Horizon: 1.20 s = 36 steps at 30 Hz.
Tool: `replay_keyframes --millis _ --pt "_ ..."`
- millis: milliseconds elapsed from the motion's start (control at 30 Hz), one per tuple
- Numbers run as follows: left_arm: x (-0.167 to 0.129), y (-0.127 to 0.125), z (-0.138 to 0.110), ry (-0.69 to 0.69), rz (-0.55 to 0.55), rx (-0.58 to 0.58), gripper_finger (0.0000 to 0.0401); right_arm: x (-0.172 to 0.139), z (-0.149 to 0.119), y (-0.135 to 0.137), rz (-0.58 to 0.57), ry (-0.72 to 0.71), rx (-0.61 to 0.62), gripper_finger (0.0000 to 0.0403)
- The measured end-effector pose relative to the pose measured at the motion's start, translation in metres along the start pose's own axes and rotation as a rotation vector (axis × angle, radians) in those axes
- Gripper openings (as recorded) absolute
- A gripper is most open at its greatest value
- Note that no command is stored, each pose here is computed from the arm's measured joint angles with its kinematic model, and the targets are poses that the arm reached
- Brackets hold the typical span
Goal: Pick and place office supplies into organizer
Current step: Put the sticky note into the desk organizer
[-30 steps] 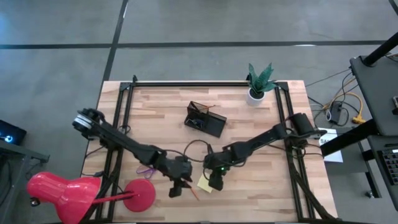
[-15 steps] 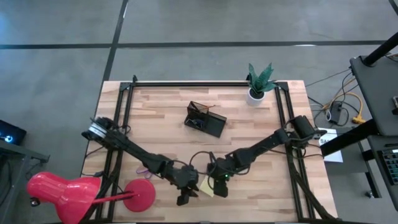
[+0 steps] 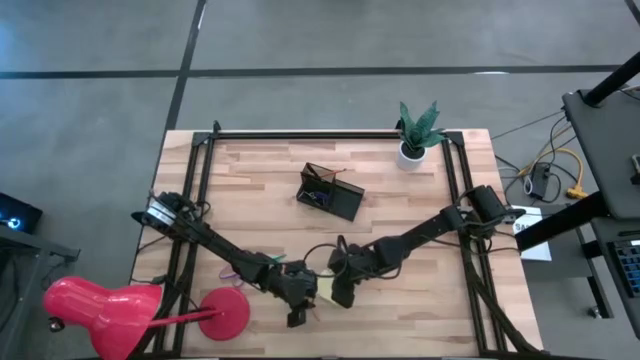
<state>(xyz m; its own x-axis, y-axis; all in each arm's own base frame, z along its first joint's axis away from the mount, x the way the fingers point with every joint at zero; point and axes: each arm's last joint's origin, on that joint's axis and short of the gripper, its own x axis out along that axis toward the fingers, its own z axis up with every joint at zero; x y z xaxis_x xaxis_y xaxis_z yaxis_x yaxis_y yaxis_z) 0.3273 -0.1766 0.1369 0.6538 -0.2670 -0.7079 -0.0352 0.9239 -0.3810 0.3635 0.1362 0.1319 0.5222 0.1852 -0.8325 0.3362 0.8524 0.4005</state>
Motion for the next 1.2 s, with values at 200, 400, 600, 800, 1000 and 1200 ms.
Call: replay_keyframes --millis 200,400,600,800,1000,1200 --pt "0.001 0.005 0.001 -0.032 0.074 -0.001 0.0118 -0.002 0.006 0.007 0.063 -0.012 -0.002 0.0130" --pt "0.002 0.017 0.004 -0.048 0.124 -0.010 0.0118 -0.003 0.003 0.013 0.083 0.005 -0.015 0.0135" --pt "0.002 0.030 0.002 -0.050 0.155 -0.027 0.0118 -0.003 0.000 0.010 0.034 0.007 -0.035 0.0136" --pt "0.002 0.033 -0.001 -0.035 0.160 -0.027 0.0118 -0.016 0.002 0.002 -0.174 -0.064 -0.020 0.0145" --pt "0.002 0.033 -0.002 -0.028 0.154 -0.012 0.0118 -0.006 0.008 -0.013 -0.147 -0.006 0.019 0.0151" --pt "0.002 0.033 -0.003 -0.025 0.152 0.020 0.0118 0.001 0.016 -0.021 -0.104 0.012 -0.003 0.0151"
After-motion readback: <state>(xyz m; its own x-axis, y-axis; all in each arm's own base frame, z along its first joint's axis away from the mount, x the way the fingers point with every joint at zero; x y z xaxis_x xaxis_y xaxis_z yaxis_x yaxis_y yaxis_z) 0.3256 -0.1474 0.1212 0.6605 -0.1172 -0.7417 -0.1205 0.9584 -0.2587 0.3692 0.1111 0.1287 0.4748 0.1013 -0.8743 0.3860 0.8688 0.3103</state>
